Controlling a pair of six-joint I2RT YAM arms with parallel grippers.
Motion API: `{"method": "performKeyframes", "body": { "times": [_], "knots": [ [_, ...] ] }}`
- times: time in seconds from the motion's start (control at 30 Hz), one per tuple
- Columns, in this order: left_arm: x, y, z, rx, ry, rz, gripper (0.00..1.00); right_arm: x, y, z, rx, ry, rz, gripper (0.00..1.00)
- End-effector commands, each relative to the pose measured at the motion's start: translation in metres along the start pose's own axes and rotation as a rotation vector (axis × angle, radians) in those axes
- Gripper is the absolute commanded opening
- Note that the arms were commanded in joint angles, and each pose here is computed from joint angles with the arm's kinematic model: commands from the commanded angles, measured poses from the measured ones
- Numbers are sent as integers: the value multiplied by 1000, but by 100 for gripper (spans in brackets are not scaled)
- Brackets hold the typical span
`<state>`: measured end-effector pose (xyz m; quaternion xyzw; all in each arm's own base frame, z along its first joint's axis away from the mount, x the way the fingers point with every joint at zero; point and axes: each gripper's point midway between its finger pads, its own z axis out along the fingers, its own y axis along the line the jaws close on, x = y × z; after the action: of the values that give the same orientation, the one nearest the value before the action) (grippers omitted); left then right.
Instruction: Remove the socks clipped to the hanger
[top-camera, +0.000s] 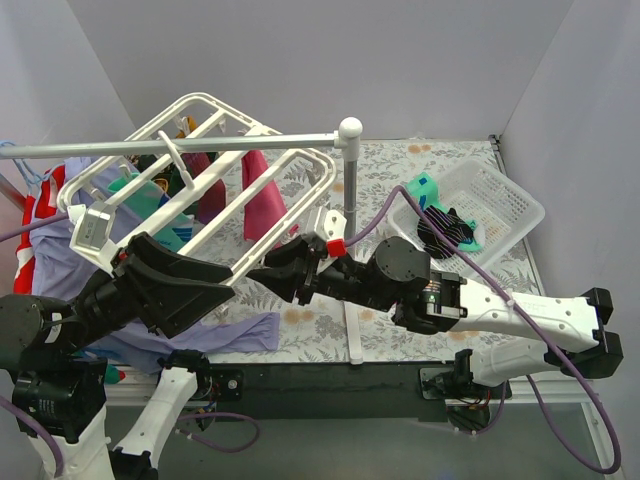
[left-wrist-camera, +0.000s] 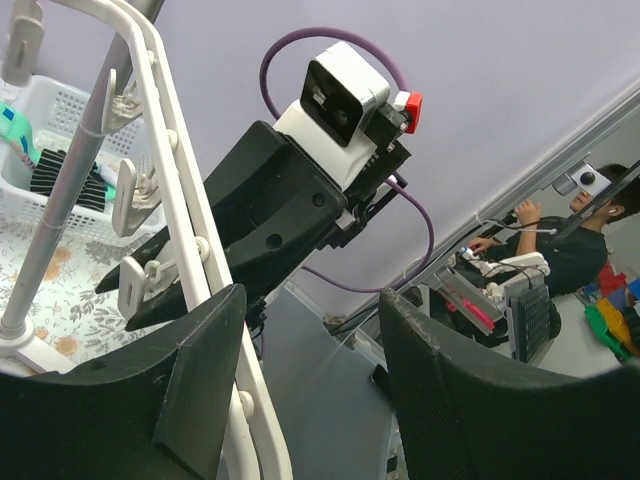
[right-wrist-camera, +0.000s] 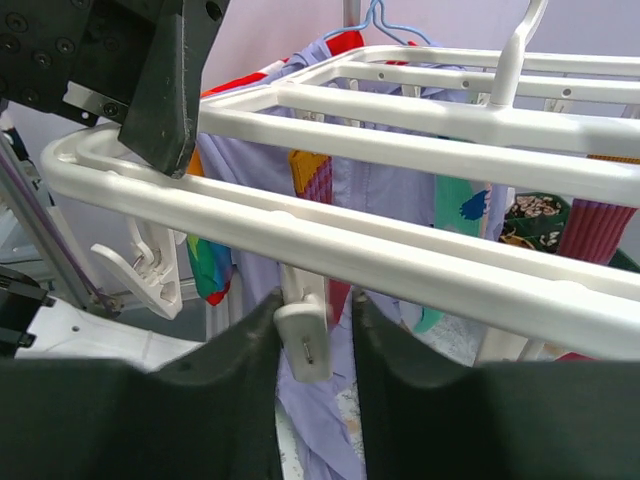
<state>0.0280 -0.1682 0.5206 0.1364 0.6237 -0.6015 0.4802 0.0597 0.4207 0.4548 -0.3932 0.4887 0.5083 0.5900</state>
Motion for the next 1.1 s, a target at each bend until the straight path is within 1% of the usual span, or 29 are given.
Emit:
{"method": "performKeyframes", "body": {
  "times": [0.0,0.03,0.07,0.17,0.2,0.27,0.3,0.33,0.4,0.43,0.47,0.53,0.57,0.6,0.63,0.67,0.83,0.87,0.93,1.03,1.07],
  "knots": [
    [3,-3,-1,4,16,-1,54,-38,-2,3,28,-108,23,27],
    [2,-4,-2,4,14,2,54,-36,-5,0,40,-107,28,25],
    [1,-5,-2,4,10,4,54,-36,-5,-1,44,-106,31,19],
    [-3,-9,-3,-4,-7,17,56,-35,-10,-9,55,-104,49,14],
    [-4,-15,-5,0,-19,42,57,-34,-18,-11,65,-99,53,13],
    [-10,-15,-5,-18,-42,52,57,-31,-20,-18,45,-83,83,10],
    [-13,-21,-6,-17,-54,80,58,-32,-29,-20,58,-83,88,10],
    [-17,-22,-7,-25,-73,92,59,-29,-28,-23,35,-66,95,10],
    [-21,-20,-7,-49,-86,94,59,-26,-39,-26,46,-52,120,9],
    [-24,-27,-9,-49,-103,125,59,-28,-38,-29,16,-51,122,9],
    [-28,-24,-9,-74,-121,122,59,-25,-41,-31,14,-41,144,9],
    [-34,-30,-13,-86,-153,158,60,-24,-57,-36,38,-35,150,9],
    [-37,-28,-15,-112,-174,161,60,-22,-57,-38,19,-24,157,9],
    [-38,-28,-16,-122,-180,170,60,-22,-69,-41,43,-23,163,9],
    [-37,-24,-16,-140,-177,159,61,-23,-70,-43,30,-21,163,9],
    [-37,-24,-17,-147,-176,170,61,-23,-74,-45,32,-16,162,9],
    [-24,-4,-16,-190,-121,113,61,-21,-98,-52,55,17,159,13],
    [-20,4,-14,-202,-106,92,61,-19,-101,-53,57,25,160,15],
    [-13,7,-15,-201,-91,78,61,-16,-111,-57,65,35,169,18],
    [-6,17,-13,-205,-67,43,61,-15,-120,-60,78,41,167,25],
    [-4,19,-12,-205,-62,35,60,-15,-121,-61,78,42,170,33]
  ]
}}
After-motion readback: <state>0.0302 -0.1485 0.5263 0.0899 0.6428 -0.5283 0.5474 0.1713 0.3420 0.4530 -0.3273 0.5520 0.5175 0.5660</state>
